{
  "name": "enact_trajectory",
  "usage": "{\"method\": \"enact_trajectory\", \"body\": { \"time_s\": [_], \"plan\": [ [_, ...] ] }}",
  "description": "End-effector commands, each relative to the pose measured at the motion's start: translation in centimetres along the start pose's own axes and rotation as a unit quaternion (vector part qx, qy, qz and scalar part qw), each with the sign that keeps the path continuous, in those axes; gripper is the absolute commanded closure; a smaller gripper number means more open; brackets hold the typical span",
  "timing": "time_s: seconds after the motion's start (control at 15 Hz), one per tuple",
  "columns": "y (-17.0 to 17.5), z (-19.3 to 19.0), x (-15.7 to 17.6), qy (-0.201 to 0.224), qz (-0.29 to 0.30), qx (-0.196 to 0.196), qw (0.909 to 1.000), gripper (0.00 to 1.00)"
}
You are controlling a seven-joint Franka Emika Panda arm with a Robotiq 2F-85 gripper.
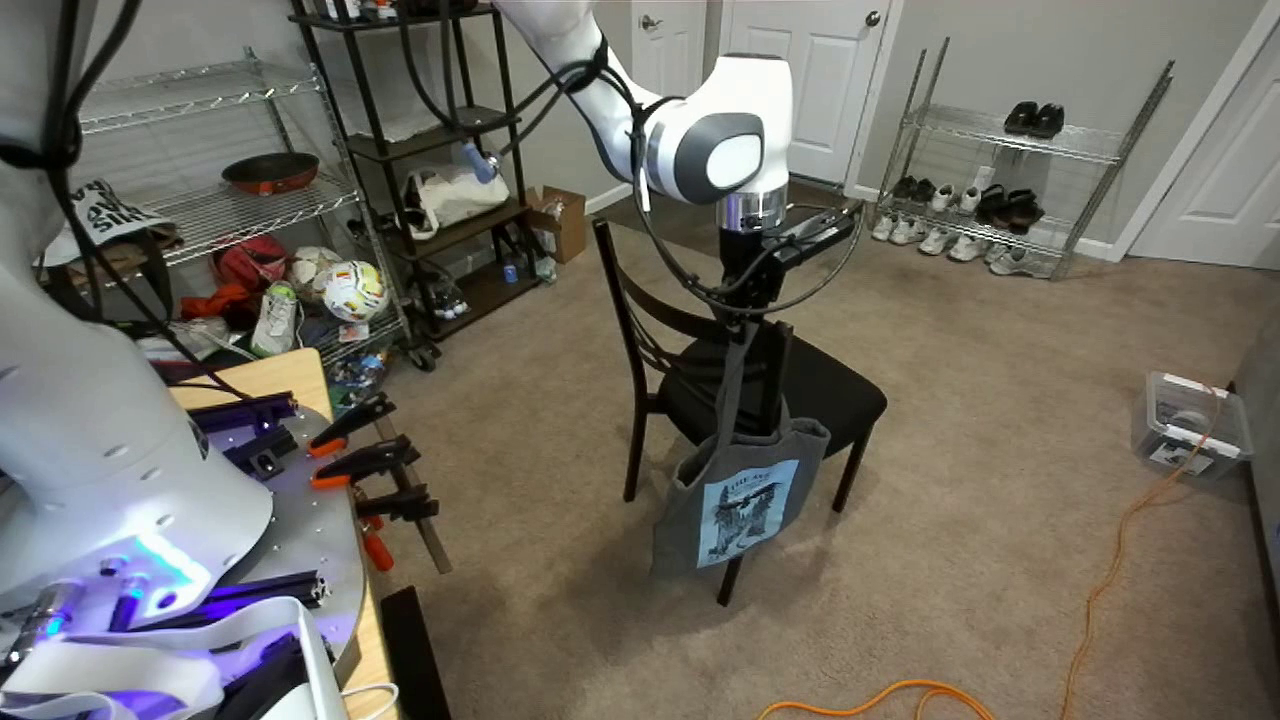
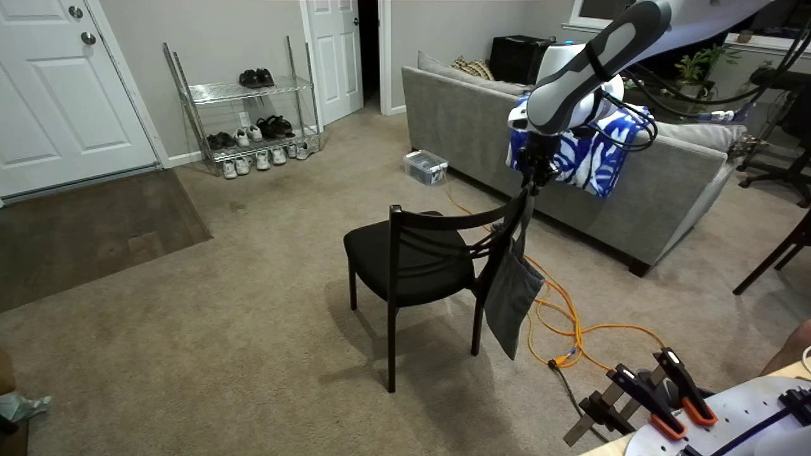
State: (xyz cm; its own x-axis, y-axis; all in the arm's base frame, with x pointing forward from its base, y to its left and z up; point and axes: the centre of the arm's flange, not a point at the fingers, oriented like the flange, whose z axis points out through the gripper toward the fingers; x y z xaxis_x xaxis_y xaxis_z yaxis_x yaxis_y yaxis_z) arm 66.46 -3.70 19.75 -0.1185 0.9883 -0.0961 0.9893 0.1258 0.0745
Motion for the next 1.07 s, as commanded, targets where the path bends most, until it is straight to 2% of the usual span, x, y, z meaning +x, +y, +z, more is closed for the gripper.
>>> {"method": "enact_trajectory", "body": {
  "time_s": [0.0,0.07,0.27,0.67,1.0],
  "plan": [
    [-0.5,-0.2,-0.3,0.008,-0.003,-0.008,0.9999,0.92],
    [-0.6,-0.6,-0.3,0.007,-0.003,-0.013,0.9999,0.97],
    [-1.2,-2.0,-0.5,0.003,-0.004,-0.024,0.9997,0.94],
    [-2.4,-5.4,-0.7,0.003,0.0,-0.047,0.9989,0.94],
    [-2.2,-9.2,-1.2,-0.007,0.006,-0.066,0.9978,0.95]
  ]
}}
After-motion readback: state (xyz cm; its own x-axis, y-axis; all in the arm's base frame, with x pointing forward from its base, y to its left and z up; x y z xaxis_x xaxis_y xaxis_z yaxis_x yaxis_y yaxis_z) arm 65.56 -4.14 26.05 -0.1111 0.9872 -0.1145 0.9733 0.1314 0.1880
